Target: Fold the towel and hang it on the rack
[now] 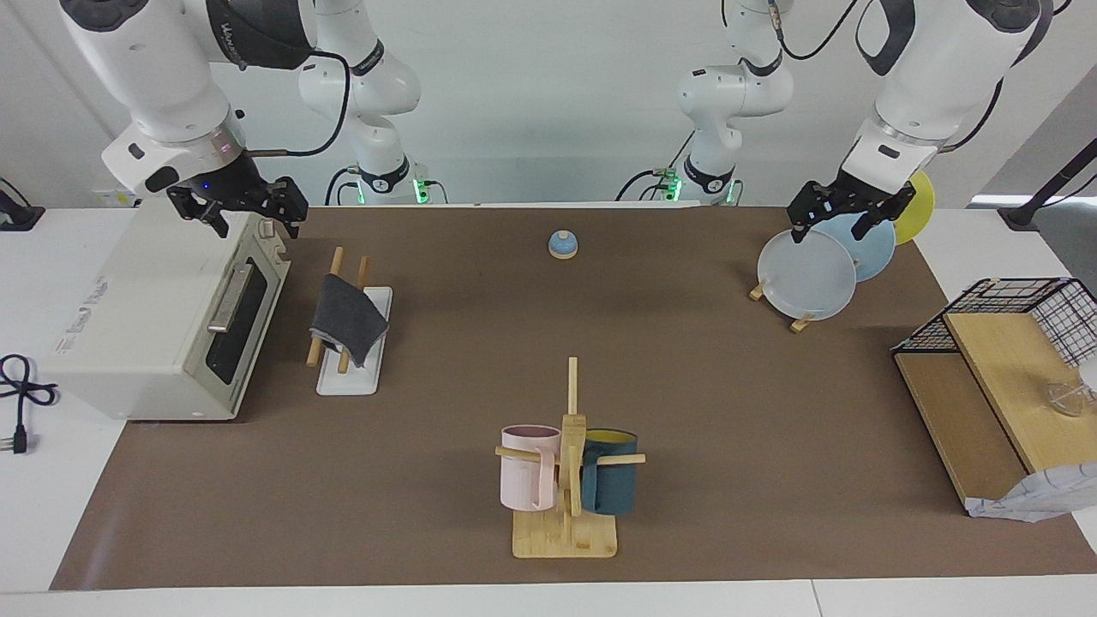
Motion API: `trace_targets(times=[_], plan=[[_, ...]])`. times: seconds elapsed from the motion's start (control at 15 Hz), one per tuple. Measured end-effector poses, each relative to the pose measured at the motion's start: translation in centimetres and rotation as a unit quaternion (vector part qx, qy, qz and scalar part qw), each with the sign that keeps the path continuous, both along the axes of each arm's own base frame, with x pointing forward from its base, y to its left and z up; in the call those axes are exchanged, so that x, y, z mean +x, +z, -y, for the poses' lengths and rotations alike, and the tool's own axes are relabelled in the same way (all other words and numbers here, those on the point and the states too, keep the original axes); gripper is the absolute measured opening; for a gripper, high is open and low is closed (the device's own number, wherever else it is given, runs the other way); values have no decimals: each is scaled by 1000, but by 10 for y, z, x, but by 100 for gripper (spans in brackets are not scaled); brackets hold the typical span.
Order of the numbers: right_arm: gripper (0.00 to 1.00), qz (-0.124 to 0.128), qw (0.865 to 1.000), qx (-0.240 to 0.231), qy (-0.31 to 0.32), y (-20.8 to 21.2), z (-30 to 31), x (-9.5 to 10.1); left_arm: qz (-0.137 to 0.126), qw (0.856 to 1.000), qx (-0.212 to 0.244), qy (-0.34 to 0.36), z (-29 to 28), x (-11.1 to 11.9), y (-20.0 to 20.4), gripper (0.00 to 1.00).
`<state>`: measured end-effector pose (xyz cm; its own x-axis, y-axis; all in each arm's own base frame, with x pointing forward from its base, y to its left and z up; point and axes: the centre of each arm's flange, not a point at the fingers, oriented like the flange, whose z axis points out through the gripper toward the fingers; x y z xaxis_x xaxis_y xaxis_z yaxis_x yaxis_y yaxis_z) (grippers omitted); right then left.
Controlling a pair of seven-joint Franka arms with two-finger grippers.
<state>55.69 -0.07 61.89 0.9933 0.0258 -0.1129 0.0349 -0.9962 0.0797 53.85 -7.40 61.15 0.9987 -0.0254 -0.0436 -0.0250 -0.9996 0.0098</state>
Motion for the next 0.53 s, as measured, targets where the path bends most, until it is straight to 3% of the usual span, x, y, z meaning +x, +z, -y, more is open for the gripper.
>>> trace_targets(times=[0.53], plan=[[100,12,1000,-4,-18,7,-22,-2,0,1000,0,0,0,0,0,100]])
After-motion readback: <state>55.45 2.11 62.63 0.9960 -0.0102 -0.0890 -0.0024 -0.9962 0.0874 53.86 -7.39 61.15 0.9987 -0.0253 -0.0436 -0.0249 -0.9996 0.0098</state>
